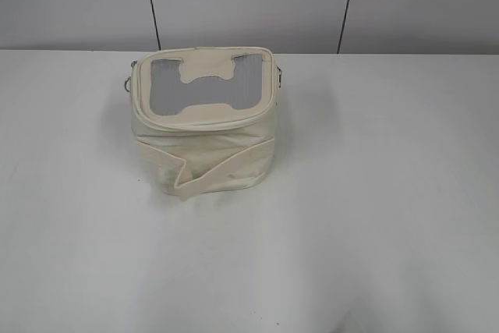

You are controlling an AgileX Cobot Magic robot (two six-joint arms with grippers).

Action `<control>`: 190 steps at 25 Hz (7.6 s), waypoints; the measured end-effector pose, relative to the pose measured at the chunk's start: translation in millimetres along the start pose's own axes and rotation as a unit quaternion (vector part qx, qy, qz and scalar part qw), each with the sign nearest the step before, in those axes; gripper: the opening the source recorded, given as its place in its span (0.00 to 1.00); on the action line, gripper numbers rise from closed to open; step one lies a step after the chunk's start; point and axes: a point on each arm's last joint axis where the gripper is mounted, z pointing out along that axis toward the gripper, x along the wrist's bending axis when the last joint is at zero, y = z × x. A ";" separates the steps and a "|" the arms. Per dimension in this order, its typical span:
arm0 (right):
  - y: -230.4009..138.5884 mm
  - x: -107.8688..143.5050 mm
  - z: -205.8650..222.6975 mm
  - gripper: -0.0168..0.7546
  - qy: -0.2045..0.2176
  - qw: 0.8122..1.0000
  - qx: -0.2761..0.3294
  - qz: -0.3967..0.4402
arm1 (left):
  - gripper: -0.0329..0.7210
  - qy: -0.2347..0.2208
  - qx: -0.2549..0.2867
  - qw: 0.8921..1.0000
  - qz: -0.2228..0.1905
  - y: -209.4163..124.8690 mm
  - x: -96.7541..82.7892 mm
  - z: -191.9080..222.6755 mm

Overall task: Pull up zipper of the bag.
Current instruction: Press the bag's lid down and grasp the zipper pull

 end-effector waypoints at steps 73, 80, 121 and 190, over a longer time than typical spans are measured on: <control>144.2 266.2 482.8 0.08 0.495 0.829 0.147 -0.214 | 0.26 -0.319 0.062 0.941 -0.092 124.4 -6.4 252.8; 144.3 266.3 482.7 0.08 0.495 0.830 0.148 -0.211 | 0.47 -0.315 0.104 0.943 0.034 93.5 27.6 353.0; 143.0 265.6 484.1 0.07 0.492 0.834 0.159 -0.193 | 0.53 -0.251 0.121 0.897 0.344 51.3 -37.0 419.3; 145.3 261.9 486.1 0.19 0.478 0.848 0.188 -0.133 | 0.07 -0.347 0.144 0.892 0.253 24.3 -174.9 287.0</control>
